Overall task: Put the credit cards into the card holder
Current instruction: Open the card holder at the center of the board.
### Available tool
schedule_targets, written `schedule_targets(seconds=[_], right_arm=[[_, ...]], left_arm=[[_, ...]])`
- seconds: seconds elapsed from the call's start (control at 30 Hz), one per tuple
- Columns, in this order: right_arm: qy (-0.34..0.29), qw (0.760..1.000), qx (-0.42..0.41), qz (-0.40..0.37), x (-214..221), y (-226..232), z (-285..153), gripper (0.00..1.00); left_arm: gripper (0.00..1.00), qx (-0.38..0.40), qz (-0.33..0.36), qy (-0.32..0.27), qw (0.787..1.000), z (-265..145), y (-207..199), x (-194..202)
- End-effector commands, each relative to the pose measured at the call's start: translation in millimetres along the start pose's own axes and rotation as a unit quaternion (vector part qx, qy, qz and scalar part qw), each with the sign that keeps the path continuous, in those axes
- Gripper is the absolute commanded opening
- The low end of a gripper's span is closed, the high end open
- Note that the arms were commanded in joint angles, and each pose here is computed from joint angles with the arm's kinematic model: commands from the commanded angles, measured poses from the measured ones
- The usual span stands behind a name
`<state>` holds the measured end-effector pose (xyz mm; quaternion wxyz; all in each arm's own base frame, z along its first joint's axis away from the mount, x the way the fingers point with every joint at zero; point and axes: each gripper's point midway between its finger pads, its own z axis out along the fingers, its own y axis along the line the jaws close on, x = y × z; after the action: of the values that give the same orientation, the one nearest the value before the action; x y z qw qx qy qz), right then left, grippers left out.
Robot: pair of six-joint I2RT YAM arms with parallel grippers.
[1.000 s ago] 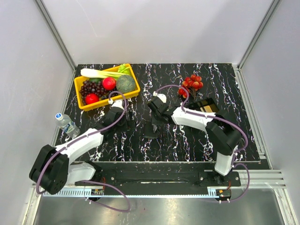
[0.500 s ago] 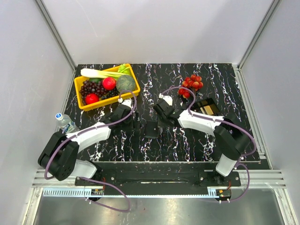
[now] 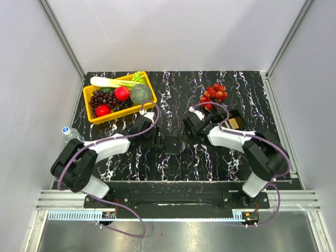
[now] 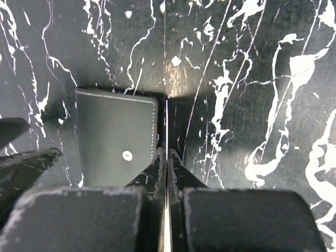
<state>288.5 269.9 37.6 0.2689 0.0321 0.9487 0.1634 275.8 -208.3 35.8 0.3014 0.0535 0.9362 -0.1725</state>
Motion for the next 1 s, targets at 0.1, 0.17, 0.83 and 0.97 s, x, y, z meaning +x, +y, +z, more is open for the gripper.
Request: schedule_targets(seconds=[0.1, 0.17, 0.83, 0.97], right_arm=[[0.001, 0.992, -0.094, 0.082, -12.1, 13.5, 2.7, 0.0], [-0.003, 0.989, -0.116, 0.09, -16.4, 19.3, 2.5, 0.0], [-0.008, 0.97, -0.218, 0.107, -29.7, 58.7, -15.1, 0.0], [-0.017, 0.966, -0.235, 0.107, -38.2, 67.1, -24.5, 0.0]], left_arm=[[0.66, 0.081, -0.001, -0.004, 0.997, 15.2, -38.9, -14.7], [0.66, 0.092, -0.003, 0.005, 0.996, 19.8, -42.3, -10.5], [0.59, 0.161, -0.018, 0.008, 0.987, 16.4, -68.2, -8.4], [0.62, 0.169, -0.012, -0.01, 0.985, 8.0, -72.7, -18.4]])
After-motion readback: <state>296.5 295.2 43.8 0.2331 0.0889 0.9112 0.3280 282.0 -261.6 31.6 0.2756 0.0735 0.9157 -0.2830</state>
